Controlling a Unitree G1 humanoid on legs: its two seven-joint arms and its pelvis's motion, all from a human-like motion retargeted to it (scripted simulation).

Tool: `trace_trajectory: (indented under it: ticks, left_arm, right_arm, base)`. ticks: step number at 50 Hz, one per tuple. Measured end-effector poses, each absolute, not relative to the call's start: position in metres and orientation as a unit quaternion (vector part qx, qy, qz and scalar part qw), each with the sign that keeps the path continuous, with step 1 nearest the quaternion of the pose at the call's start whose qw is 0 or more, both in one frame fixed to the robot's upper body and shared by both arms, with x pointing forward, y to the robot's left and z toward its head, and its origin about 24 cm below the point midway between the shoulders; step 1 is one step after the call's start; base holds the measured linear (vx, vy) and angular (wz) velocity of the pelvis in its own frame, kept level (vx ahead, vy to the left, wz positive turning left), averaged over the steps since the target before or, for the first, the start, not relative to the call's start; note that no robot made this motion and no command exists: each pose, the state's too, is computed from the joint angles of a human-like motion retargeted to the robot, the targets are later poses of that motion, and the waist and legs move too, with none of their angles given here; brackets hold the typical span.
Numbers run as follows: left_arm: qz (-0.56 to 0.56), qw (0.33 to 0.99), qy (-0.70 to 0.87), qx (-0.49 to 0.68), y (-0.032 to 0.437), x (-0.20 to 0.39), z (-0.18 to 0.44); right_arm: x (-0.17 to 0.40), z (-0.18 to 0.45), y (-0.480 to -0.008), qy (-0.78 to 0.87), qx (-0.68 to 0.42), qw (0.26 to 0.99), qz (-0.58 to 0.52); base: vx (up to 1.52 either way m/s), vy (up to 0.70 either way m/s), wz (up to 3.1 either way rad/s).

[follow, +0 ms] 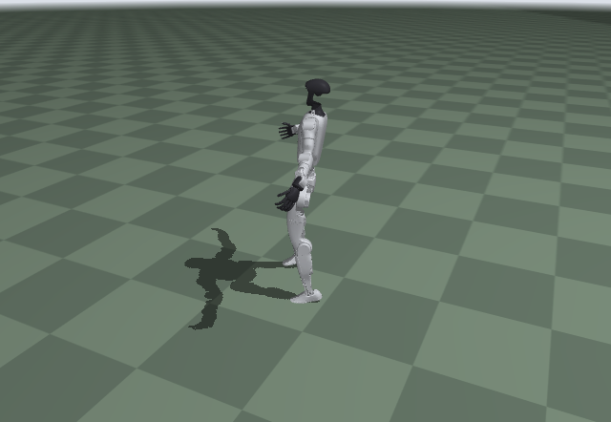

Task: Dance

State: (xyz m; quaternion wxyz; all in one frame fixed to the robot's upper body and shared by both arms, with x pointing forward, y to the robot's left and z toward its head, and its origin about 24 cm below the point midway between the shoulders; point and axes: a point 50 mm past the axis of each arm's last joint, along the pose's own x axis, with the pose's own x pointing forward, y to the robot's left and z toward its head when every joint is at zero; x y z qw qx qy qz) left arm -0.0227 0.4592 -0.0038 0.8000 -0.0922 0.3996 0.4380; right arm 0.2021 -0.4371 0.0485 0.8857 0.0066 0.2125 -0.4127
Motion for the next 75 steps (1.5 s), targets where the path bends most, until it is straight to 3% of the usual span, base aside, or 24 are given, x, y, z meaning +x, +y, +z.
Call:
trace_trajectory:
  ticks: [3, 7, 10, 13, 15, 17, 22, 27, 30, 37, 43, 47, 50, 53, 58, 62, 67, 75]
  left_arm:
    - [0.478, 0.852, 0.148, -0.153, 0.467, 0.045, 0.015]
    - [0.458, 0.828, -0.209, -0.248, 0.464, 0.108, 0.069]
    - [0.395, 0.715, -0.443, -0.369, 0.443, 0.14, 0.095]
    - [0.313, 0.553, -0.568, -0.524, 0.407, 0.181, 0.109]
    - [0.277, 0.466, -0.598, -0.591, 0.381, 0.196, 0.111]
    - [0.277, 0.448, -0.597, -0.605, 0.36, 0.191, 0.109]
    - [0.362, 0.515, -0.591, -0.504, 0.319, 0.134, 0.118]
    - [0.551, 0.552, -0.526, -0.339, 0.3, 0.083, 0.115]
    - [0.626, 0.57, -0.478, -0.231, 0.302, 0.067, 0.119]
    - [0.55, 0.709, -0.437, -0.064, 0.318, 0.075, 0.152]
    - [0.402, 0.823, -0.391, 0.089, 0.309, 0.122, 0.179]
    - [0.351, 0.849, -0.364, 0.153, 0.293, 0.143, 0.179]
    - [0.338, 0.841, -0.398, 0.137, 0.274, 0.152, 0.181]
    - [0.325, 0.825, -0.46, 0.052, 0.249, 0.159, 0.186]
    - [0.254, 0.761, -0.57, -0.175, 0.213, 0.166, 0.216]
    - [0.154, 0.709, -0.652, -0.219, 0.194, 0.164, 0.258]
    - [0.03, 0.666, -0.723, -0.182, 0.162, 0.157, 0.305]
    - [-0.021, 0.608, -0.778, -0.158, 0.133, 0.147, 0.337]
  right_arm:
    - [0.228, 0.048, -0.402, -0.036, 0.291, 0.857, -0.424]
    - [0.219, 0.061, -0.376, -0.403, 0.548, 0.626, -0.382]
    - [0.199, 0.059, -0.357, -0.586, 0.608, 0.424, -0.328]
    - [0.175, 0.047, -0.347, -0.633, 0.611, 0.331, -0.342]
    - [0.153, 0.038, -0.345, -0.617, 0.591, 0.342, -0.393]
    - [0.137, 0.04, -0.343, -0.584, 0.567, 0.378, -0.442]
    - [0.093, 0.044, -0.329, -0.522, 0.493, 0.415, -0.559]
    - [0.042, 0.033, -0.333, -0.396, 0.36, 0.481, -0.694]
    - [0.033, 0.028, -0.335, -0.335, 0.311, 0.52, -0.721]
    - [0.023, 0.037, -0.353, -0.306, 0.244, 0.575, -0.718]
    - [0.051, 0.092, -0.378, -0.267, 0.059, 0.74, -0.615]
    - [0.103, 0.108, -0.366, -0.233, 0.0, 0.84, -0.49]
    - [0.135, 0.115, -0.346, -0.226, -0.009, 0.896, -0.382]
    - [0.169, 0.117, -0.314, -0.249, 0.063, 0.923, -0.288]
    - [0.225, 0.15, -0.234, -0.363, 0.313, 0.87, -0.115]
    - [0.245, 0.202, -0.175, -0.42, 0.426, 0.799, 0.066]
    - [0.238, 0.264, -0.141, -0.497, 0.397, 0.748, 0.19]
    - [0.216, 0.314, -0.141, -0.625, 0.275, 0.718, 0.134]
  base:
    - [-0.27, -0.4, 0.65]
    - [-0.2, -0.51, 0.88]
    - [-0.29, -0.56, 1.4]
    - [-0.22, -0.41, 1.56]
    - [-0.15, -0.3, 1.02]
    - [-0.14, -0.12, 0.49]
    - [-0.15, -0.06, 0.29]
    - [0.0, 0.05, -0.08]
    - [-0.03, 0.02, -0.23]
    - [-0.23, 0.03, 0.27]
    - [-0.12, 0.12, -0.36]
    - [-0.05, 0.05, -0.35]
    - [0.01, 0.04, -0.34]
    - [0.0, 0.0, 0.0]
    - [0.06, 0.02, -0.08]
    - [0.1, 0.01, -0.17]
    - [0.08, -0.03, 0.11]
    - [-0.01, -0.01, 0.15]
